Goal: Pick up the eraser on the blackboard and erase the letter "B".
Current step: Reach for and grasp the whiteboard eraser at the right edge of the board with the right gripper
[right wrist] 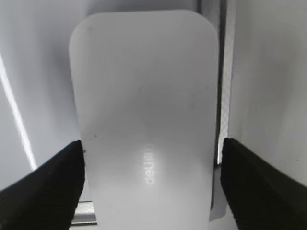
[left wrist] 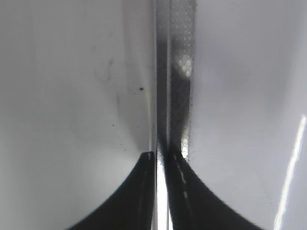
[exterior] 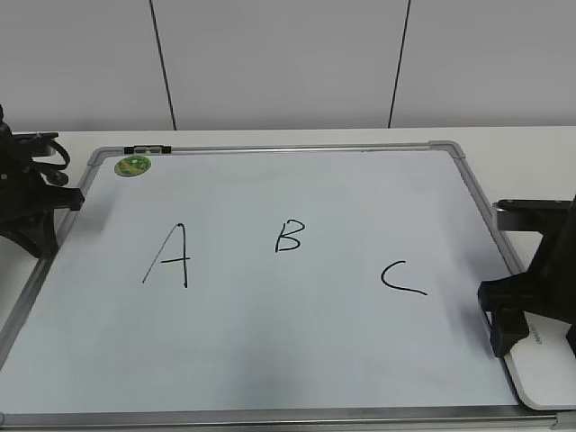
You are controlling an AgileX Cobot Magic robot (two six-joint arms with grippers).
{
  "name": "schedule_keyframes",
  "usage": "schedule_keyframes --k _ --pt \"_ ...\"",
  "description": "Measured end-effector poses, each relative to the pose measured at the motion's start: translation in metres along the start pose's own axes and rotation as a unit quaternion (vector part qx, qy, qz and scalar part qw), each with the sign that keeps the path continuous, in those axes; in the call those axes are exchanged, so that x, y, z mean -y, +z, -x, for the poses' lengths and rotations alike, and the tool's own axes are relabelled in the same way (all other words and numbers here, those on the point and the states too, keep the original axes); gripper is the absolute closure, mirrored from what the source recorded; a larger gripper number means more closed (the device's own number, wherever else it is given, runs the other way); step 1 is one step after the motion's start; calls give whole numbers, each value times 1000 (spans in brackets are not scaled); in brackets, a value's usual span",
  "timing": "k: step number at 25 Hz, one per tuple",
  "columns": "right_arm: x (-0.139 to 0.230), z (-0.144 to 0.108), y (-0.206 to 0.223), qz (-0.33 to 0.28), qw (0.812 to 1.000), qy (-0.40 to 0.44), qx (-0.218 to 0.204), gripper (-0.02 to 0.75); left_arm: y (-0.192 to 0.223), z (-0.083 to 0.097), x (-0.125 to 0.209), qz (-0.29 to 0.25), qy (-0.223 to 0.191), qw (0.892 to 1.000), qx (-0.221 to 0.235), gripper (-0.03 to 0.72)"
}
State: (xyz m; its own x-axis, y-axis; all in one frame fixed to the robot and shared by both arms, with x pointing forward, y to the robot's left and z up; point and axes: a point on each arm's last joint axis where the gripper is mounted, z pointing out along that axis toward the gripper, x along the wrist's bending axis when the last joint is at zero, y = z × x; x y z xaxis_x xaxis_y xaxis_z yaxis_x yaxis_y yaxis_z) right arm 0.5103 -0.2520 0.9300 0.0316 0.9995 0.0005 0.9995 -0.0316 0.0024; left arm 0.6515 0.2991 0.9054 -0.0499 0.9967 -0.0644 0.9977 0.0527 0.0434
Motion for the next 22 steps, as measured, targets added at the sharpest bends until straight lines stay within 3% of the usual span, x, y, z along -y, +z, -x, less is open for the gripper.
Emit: schedule_keyframes --k 5,11,22 --pt "-1 0 4 -4 1000 0 1 94 0 0 0 0 0 1000 1 619" --pt "-1 0 4 -2 1000 0 0 196 0 0 0 0 0 1000 1 614" --pt "-2 0 4 -1 1000 0 0 208 0 0 0 0 -1 1000 2 613"
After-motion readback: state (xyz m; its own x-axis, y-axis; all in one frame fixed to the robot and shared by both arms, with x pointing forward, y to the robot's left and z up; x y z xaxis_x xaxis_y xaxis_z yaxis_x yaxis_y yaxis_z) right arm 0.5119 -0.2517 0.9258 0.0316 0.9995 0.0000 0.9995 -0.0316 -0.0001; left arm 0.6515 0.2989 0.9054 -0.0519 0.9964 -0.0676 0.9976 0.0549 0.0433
